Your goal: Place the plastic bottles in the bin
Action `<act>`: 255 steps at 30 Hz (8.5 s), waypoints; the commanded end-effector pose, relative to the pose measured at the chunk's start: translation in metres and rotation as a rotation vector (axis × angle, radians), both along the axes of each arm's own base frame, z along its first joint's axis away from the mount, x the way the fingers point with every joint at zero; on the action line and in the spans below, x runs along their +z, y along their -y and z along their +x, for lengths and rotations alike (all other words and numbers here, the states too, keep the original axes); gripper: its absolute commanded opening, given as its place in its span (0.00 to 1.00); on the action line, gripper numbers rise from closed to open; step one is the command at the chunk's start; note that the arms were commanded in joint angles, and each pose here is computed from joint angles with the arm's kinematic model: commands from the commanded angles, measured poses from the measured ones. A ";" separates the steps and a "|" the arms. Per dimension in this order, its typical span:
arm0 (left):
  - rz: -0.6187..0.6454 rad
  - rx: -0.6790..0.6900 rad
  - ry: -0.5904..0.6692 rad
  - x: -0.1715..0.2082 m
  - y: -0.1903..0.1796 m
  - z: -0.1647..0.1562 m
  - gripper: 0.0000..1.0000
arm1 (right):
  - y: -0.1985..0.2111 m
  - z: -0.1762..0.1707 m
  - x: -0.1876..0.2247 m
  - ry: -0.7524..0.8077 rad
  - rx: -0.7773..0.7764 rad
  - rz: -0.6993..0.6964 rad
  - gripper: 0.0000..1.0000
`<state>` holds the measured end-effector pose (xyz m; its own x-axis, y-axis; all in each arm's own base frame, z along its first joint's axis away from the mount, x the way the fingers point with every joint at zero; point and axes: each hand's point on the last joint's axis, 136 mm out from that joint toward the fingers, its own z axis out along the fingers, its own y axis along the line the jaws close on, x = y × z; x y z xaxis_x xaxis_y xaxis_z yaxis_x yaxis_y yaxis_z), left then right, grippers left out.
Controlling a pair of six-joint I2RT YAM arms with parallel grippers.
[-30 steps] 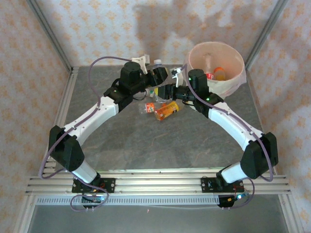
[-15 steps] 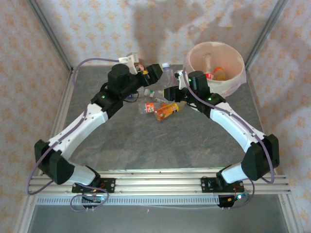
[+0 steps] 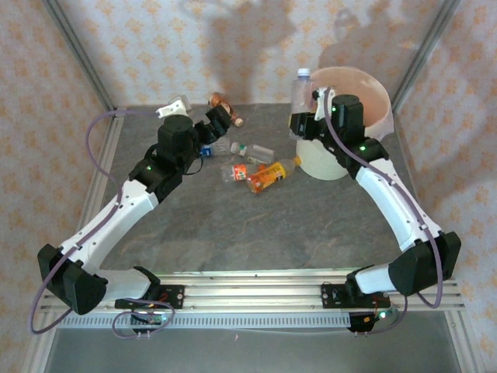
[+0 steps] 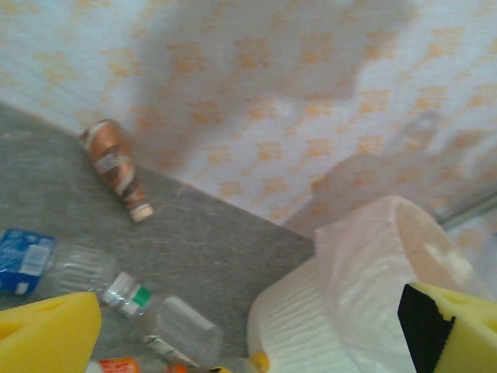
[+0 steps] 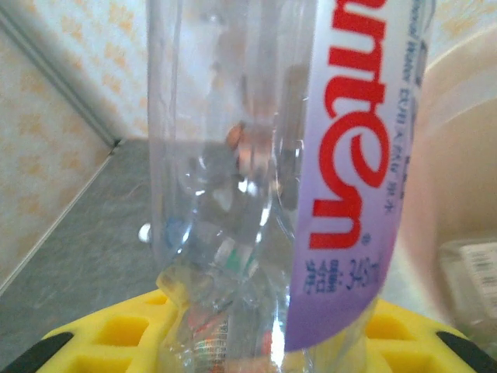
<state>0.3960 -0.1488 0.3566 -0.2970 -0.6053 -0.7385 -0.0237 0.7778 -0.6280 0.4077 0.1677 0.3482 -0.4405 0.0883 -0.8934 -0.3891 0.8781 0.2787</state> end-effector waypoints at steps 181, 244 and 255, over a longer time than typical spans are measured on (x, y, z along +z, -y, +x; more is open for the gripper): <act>-0.251 0.495 -0.602 -0.264 -0.076 0.147 1.00 | 0.065 -0.054 0.058 0.050 -0.002 0.017 0.99; -0.076 -0.439 0.005 0.017 0.138 0.054 0.53 | -0.013 -0.047 0.008 -0.012 0.169 0.223 0.99; -0.141 -0.663 0.096 0.050 0.185 0.032 0.53 | -0.042 -0.049 0.019 -0.011 0.329 0.387 0.99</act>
<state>0.4343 -0.3146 0.3860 -0.5859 -0.4352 -0.6836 0.3913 0.5867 -0.7089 0.3639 0.1977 0.3466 -0.5427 0.2456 -0.8032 -0.5482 0.6209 0.5603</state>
